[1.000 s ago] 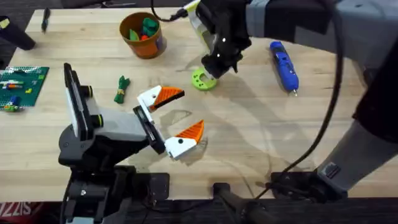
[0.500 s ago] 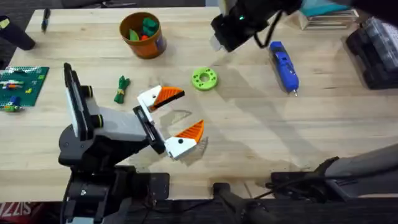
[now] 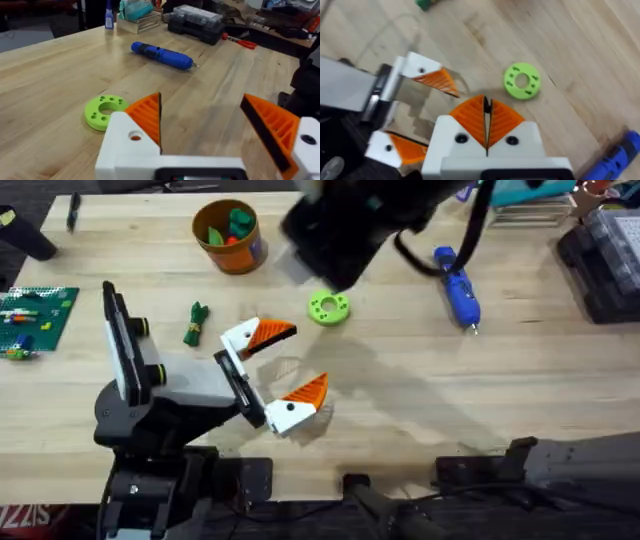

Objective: Pick up the gripper from the table and insert it into the empty holder that is missing its gripper. Then pick up a screw, insert it into the mounting hole, and use the screwdriver to tighten it. Finally, clean up the table by picking up the vegetable and placing it into the bucket.

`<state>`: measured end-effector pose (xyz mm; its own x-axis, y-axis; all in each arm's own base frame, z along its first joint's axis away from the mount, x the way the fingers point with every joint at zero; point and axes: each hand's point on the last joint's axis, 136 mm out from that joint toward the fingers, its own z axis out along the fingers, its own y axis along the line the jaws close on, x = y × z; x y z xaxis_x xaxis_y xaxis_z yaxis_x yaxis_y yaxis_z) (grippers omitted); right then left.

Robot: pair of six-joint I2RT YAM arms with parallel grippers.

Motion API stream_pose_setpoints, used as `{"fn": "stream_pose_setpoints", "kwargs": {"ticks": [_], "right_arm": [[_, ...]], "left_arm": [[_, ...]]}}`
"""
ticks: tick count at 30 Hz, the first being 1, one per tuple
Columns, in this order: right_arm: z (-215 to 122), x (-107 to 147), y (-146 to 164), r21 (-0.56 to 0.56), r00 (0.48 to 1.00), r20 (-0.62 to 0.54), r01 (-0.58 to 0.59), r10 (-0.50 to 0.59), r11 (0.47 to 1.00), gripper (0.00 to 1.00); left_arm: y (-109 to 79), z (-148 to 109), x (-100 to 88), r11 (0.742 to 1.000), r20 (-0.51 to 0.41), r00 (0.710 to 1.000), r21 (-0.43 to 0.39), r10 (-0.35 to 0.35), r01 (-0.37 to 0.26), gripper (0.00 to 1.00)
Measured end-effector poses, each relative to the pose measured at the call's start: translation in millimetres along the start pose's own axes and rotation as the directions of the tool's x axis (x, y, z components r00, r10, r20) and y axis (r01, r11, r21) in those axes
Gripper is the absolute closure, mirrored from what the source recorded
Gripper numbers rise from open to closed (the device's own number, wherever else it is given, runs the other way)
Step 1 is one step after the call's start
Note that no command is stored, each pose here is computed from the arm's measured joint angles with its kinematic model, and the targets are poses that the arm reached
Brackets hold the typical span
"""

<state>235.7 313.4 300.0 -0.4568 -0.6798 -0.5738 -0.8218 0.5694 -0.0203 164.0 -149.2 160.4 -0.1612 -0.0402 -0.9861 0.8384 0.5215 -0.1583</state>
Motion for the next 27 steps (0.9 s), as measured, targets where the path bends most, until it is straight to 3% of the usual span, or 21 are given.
{"fn": "stream_pose_setpoints", "kwargs": {"ticks": [5, 10, 27], "right_arm": [[2, -8, 44, -0.065, 0.996, 0.026, 0.092, -0.09, 0.994, 0.998], [19, -5, 68, -0.1, 0.99, -0.006, 0.138, -0.139, 0.985, 0.998], [66, 3, 83, -0.119, 0.981, -0.094, 0.16, -0.172, 0.98, 0.998]], "left_arm": [[0.0, 0, 0.0, 1.0, 0.0, 1.0, 0.0, 0.0, 0.0, 0.014], [-0.1, 0, 0.0, 1.0, 0.0, 1.0, 0.0, 0.0, 0.0, 0.015], [0.0, 0, 0.0, 1.0, 0.0, 1.0, 0.0, 0.0, 0.0, 0.014]]}}
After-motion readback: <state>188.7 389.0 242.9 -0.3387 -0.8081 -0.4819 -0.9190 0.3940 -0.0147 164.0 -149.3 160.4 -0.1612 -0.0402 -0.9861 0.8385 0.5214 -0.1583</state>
